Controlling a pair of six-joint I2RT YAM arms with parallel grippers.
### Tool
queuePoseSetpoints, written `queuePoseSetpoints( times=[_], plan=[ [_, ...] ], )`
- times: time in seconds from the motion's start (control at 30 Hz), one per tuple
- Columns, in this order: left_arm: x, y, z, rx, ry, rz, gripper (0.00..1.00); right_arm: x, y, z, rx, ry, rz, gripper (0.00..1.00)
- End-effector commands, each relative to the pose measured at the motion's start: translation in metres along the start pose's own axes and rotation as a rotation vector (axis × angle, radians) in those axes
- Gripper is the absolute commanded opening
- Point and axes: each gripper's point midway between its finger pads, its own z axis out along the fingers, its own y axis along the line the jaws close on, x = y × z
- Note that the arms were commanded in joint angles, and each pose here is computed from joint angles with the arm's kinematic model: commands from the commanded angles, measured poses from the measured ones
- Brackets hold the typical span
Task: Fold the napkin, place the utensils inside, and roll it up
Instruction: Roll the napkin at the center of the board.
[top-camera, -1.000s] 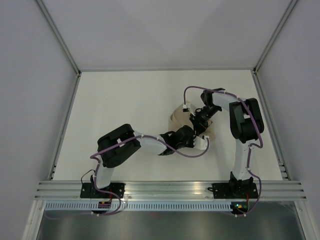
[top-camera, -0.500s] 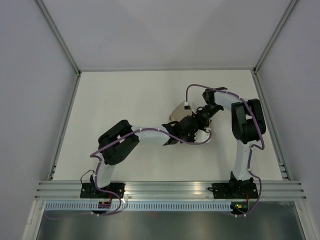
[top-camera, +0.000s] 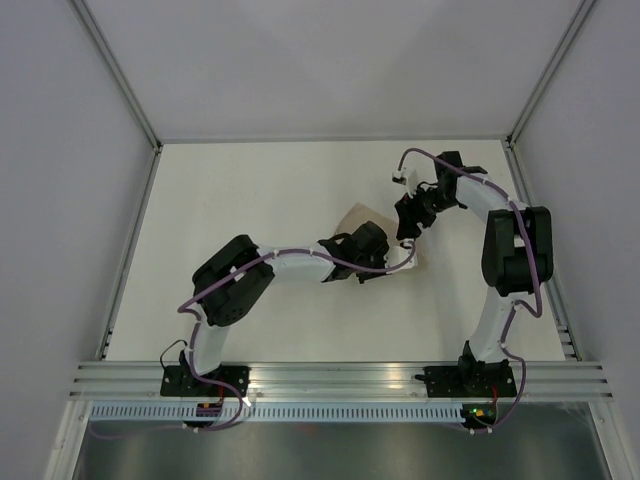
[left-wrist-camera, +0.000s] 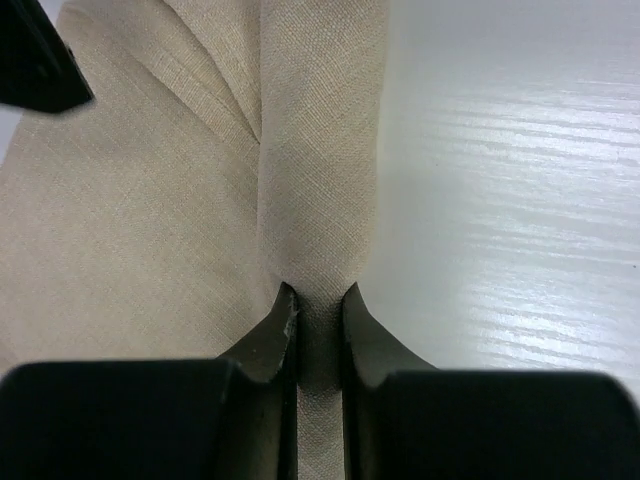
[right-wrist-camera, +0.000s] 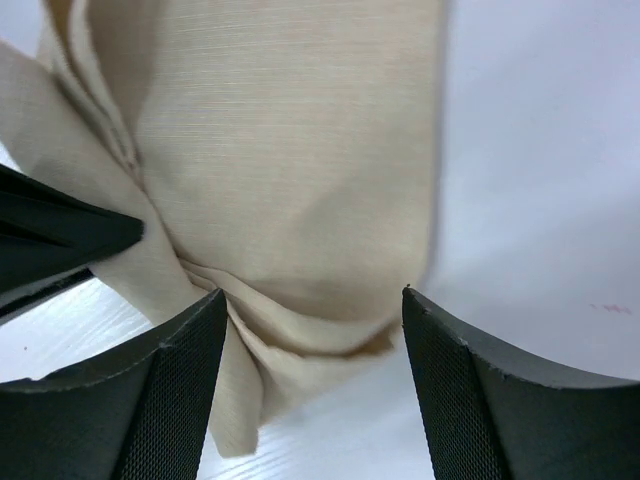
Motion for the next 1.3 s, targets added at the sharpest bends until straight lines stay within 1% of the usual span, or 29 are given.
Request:
queuePoseSetpoints(
  times=[0.0, 0.2, 0.33, 0.57, 0.73, 0.8, 0.83, 0.9, 0.93, 1.0, 1.03, 1.07, 1.23, 1.27],
  plan=[
    [0.079, -0.051, -0.012, 0.158, 0.236, -0.216, 0.02, -0.022, -0.011, -0.023, 0.076, -0.085, -0.001, 0.76],
    [0.104, -0.060, -0.025, 0.207, 0.278, -0.322, 0.02, -0.023, -0.009, -0.036, 0.104, -0.119, -0.011, 0.75],
    [0.107, -0.071, -0.032, 0.282, 0.252, -0.419, 0.02, -0.023, -0.001, -0.041, 0.098, -0.128, -0.036, 0.75],
    [0.113, -0.090, -0.037, 0.413, 0.264, -0.583, 0.02, -0.020, 0.020, -0.059, 0.128, -0.166, -0.136, 0.75],
    [0.113, -0.105, -0.041, 0.498, 0.257, -0.668, 0.02, -0.005, 0.046, -0.058, 0.086, -0.174, -0.269, 0.76],
    [0.109, -0.110, -0.042, 0.536, 0.245, -0.692, 0.02, -0.005, 0.055, -0.059, 0.091, -0.183, -0.345, 0.76],
    [0.109, -0.113, -0.042, 0.550, 0.243, -0.697, 0.02, 0.005, 0.065, -0.051, 0.068, -0.168, -0.363, 0.76],
    [0.108, -0.119, -0.044, 0.594, 0.236, -0.723, 0.02, 0.006, 0.075, -0.048, 0.079, -0.173, -0.439, 0.76],
    [0.110, -0.120, -0.043, 0.599, 0.239, -0.734, 0.02, 0.016, 0.087, -0.036, 0.051, -0.154, -0.476, 0.76],
    [0.111, -0.125, -0.044, 0.624, 0.239, -0.755, 0.02, 0.012, 0.098, -0.034, 0.068, -0.173, -0.564, 0.77],
    [0.114, -0.127, -0.043, 0.632, 0.250, -0.766, 0.02, 0.023, 0.112, -0.023, 0.038, -0.155, -0.594, 0.78],
    [0.115, -0.128, -0.043, 0.638, 0.251, -0.772, 0.02, 0.015, 0.116, -0.025, 0.060, -0.182, -0.642, 0.78],
    [0.113, -0.132, -0.044, 0.673, 0.243, -0.806, 0.02, 0.021, 0.147, -0.004, 0.015, -0.167, -0.748, 0.79],
    [0.114, -0.132, -0.044, 0.673, 0.244, -0.810, 0.02, 0.020, 0.147, -0.002, 0.028, -0.162, -0.761, 0.79]
  ],
)
